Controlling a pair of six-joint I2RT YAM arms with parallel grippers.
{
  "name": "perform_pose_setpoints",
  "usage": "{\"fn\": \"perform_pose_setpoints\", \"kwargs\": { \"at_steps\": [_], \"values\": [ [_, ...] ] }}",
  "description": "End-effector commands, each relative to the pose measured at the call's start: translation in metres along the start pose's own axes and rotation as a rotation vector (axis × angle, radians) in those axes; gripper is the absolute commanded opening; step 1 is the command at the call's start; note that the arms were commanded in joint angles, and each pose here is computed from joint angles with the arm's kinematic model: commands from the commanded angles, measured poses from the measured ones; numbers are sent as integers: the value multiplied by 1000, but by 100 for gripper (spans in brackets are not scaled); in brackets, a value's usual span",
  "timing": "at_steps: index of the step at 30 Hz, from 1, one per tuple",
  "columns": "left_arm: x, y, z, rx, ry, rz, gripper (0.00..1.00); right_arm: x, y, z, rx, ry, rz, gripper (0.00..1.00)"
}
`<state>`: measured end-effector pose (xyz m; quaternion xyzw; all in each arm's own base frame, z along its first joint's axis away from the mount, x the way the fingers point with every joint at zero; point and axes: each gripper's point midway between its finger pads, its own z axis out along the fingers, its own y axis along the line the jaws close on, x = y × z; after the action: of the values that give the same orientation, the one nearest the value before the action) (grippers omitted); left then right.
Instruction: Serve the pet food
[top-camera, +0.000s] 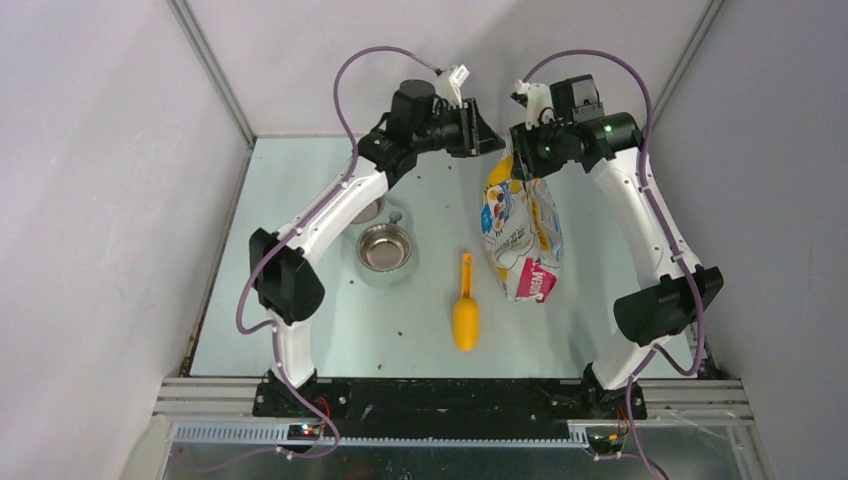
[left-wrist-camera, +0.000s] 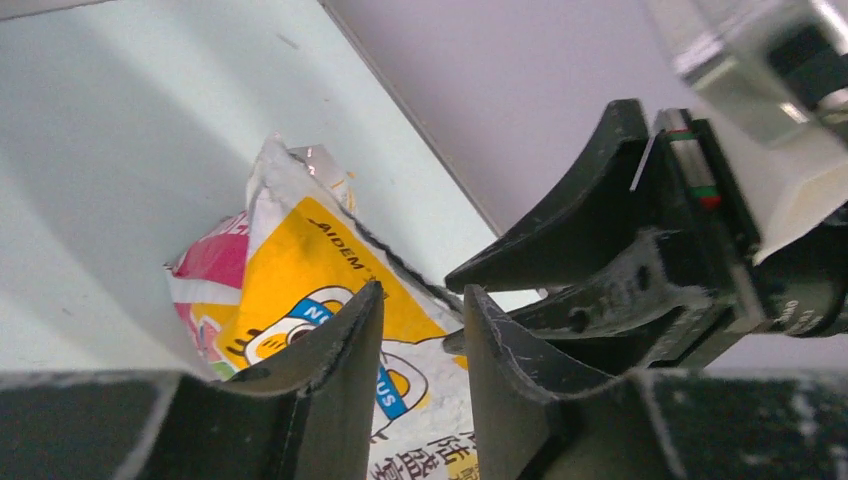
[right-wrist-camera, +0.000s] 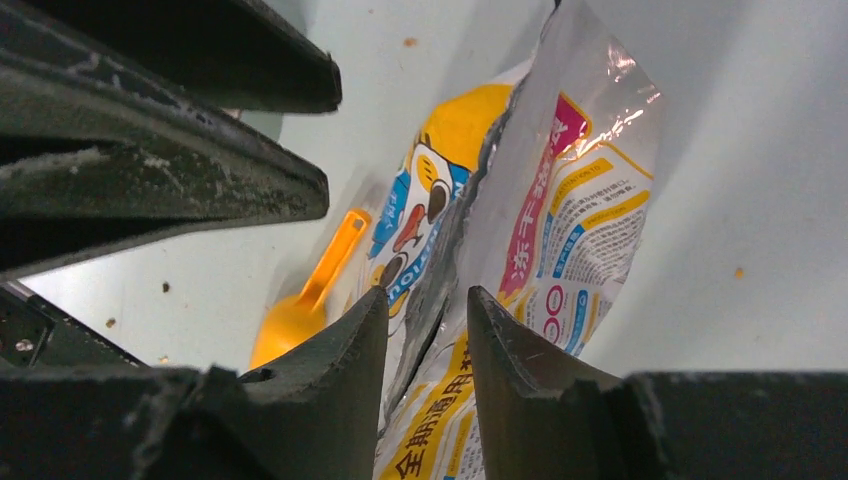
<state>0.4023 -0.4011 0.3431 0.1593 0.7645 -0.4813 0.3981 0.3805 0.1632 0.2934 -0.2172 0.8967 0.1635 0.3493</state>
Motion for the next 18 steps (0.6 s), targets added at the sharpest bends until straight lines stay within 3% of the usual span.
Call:
{"fn": "perform_pose_setpoints", "kwargs": {
  "at_steps": [1, 5, 9, 12, 18],
  "values": [
    [-7, -22, 11, 41, -56, -18, 39, -4, -5, -14, 69, -39, -47, 36],
    [4, -14, 21, 10, -43, -48, 34, -5, -5, -19, 77, -48, -57, 35],
    [10, -11, 31, 5, -33, -66, 34, -9, 14, -36, -28, -76, -77, 37],
    [15, -6, 37, -8, -26, -79, 32, -16, 14, -49, -60, -120, -49, 33],
    [22, -4, 43, -32, -20, -79, 27, -22, -11, -49, 21, -141, -12, 28]
  ]
}}
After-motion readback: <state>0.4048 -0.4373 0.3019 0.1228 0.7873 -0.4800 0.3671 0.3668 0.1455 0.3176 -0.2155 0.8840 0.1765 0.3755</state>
